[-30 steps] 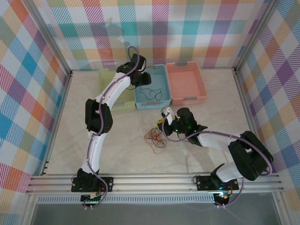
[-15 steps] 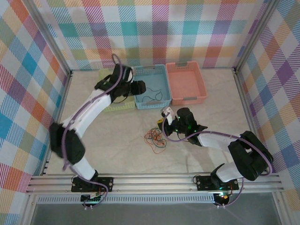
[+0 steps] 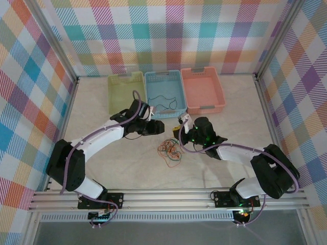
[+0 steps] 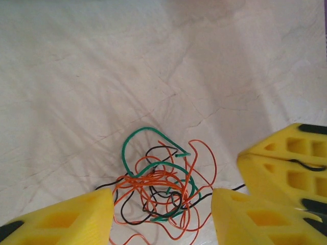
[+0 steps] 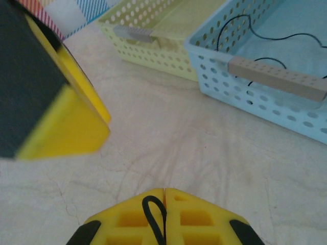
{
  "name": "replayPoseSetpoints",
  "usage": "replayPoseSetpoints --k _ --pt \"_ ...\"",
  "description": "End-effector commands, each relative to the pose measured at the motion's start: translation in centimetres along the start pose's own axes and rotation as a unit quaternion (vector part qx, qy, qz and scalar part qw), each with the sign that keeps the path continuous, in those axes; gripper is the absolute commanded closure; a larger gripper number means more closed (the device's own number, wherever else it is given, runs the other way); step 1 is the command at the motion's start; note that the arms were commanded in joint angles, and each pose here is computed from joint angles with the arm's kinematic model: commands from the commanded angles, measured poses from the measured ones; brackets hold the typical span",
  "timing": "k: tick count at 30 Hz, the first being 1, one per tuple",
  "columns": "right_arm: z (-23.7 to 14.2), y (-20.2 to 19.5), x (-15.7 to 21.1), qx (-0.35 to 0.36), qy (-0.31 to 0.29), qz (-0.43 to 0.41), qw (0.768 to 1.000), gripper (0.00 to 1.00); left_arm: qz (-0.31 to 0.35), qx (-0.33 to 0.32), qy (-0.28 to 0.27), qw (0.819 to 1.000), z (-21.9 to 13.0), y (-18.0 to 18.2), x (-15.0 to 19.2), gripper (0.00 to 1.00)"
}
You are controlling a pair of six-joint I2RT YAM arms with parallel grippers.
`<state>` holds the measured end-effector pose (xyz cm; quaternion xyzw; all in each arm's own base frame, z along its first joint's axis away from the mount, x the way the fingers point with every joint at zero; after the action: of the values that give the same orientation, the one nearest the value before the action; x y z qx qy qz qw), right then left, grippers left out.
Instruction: Untangle the cables
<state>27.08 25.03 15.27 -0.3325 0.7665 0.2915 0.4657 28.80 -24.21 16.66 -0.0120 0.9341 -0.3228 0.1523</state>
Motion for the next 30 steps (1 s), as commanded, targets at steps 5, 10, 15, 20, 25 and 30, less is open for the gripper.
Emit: replayPoseSetpoints --k 5,10,15,20,25,30 --pt "-2.2 -1.7 -1.9 0.03 -0.071 0.084 0.993 1.0 0.04 0.052 -0.013 0.998 0.9 -1.5 0.9 0.48" --pt "-2.5 -0.8 -2.8 -0.008 -0.098 0.1 0.99 1.0 0.087 0.041 0.001 0.995 1.5 -2.6 2.2 0.51" --pt "-2.9 -1.0 -3.0 -0.011 -0.109 0.123 0.986 1.0 0.161 0.025 0.003 0.987 1.1 -3.9 3.8 0.56" --pt "-3.1 -1.4 -2.9 -0.018 -0.117 0.14 0.983 1.0 0.23 0.038 -0.007 0.972 0.6 -5.7 5.0 0.54" --pt "-3.4 -1.5 -3.2 -0.024 -0.121 0.144 0.982 1.0 0.285 0.07 -0.044 0.955 0.2 -7.7 4.6 0.49" --pt "-3.2 -1.5 -3.1 -0.033 -0.123 0.157 0.979 1.0 0.322 0.075 -0.058 0.942 1.1 -8.1 4.5 0.49"
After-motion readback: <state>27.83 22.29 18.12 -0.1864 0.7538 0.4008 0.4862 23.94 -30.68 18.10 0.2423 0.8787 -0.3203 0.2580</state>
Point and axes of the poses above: each hand's point on the last joint's axis, 136 mm out from that joint toward the fingers, its own z axis out along the fingers, its own y axis along the line the jaws close on, x = y × z, the point moved 4 cm from there along -z, back along the fingers, and after that the axes turned 8 degrees about -z, right-handed, at the moved point
